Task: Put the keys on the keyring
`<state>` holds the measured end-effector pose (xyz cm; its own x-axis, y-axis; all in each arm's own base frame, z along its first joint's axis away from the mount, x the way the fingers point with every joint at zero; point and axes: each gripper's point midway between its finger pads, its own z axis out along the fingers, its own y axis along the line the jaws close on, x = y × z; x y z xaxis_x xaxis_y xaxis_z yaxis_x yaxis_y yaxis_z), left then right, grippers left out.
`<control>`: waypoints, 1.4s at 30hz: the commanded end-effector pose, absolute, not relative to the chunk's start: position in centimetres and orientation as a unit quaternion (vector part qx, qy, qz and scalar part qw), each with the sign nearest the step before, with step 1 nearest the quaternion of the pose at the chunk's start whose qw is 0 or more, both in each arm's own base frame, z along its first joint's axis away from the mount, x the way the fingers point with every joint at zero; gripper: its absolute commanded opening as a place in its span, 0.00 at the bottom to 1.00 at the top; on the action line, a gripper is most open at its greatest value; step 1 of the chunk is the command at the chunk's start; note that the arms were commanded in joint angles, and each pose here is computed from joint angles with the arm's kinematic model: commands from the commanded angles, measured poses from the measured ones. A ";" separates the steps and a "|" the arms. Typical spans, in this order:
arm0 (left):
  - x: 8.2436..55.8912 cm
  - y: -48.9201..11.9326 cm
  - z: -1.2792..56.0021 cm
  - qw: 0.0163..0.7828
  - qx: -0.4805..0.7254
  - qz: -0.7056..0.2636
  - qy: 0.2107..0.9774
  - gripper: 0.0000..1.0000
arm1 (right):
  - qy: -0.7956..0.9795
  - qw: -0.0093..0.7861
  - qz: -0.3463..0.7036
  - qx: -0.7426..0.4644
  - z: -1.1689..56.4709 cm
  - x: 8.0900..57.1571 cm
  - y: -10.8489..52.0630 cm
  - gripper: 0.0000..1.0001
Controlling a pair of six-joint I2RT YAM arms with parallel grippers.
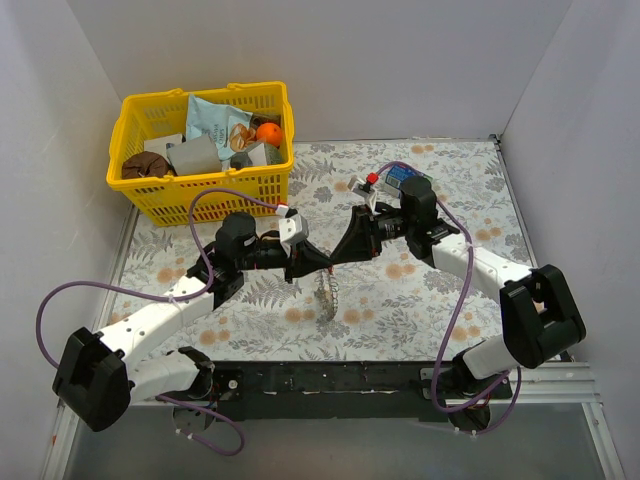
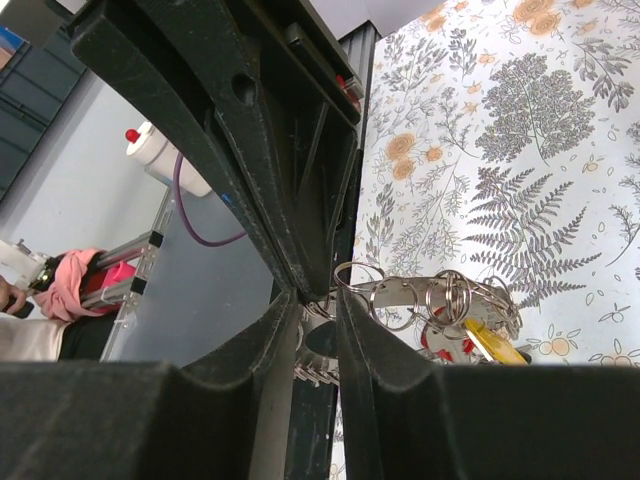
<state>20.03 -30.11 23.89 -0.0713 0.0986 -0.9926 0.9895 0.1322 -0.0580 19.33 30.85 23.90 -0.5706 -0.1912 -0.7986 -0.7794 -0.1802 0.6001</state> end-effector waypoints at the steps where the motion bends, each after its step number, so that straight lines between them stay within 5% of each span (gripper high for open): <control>1: 20.2 -29.9 26.6 0.532 0.474 -0.450 0.538 0.00 | 0.597 0.221 0.654 -0.410 22.9 19.2 30.8 0.31; 12: 20.7 -29.8 26.7 0.541 0.458 -0.451 0.542 0.00 | 0.597 0.214 0.655 -0.410 22.2 18.9 30.7 0.45; 25: 20.9 -29.8 25.9 0.531 0.455 -0.451 0.555 0.01 | 0.610 0.212 0.653 -0.394 21.6 19.6 31.1 0.01; 35: 21.3 -29.3 24.2 0.523 0.450 -0.433 0.580 0.10 | 0.612 0.216 0.651 -0.393 21.3 19.9 31.2 0.01; 40: 22.4 -29.1 21.6 0.508 0.436 -0.414 0.617 0.01 | 0.640 0.210 0.636 -0.377 18.9 20.7 31.2 0.01; 42: 22.5 -29.1 20.7 0.499 0.434 -0.413 0.626 0.00 | 0.663 0.220 0.618 -0.360 17.7 21.5 30.6 0.14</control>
<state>21.63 -29.47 22.32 -0.1058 0.0987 -0.9895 0.9691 0.2333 -0.0804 20.85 31.26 19.66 -0.6414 -0.2091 -0.7382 -0.7378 -0.0959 0.6682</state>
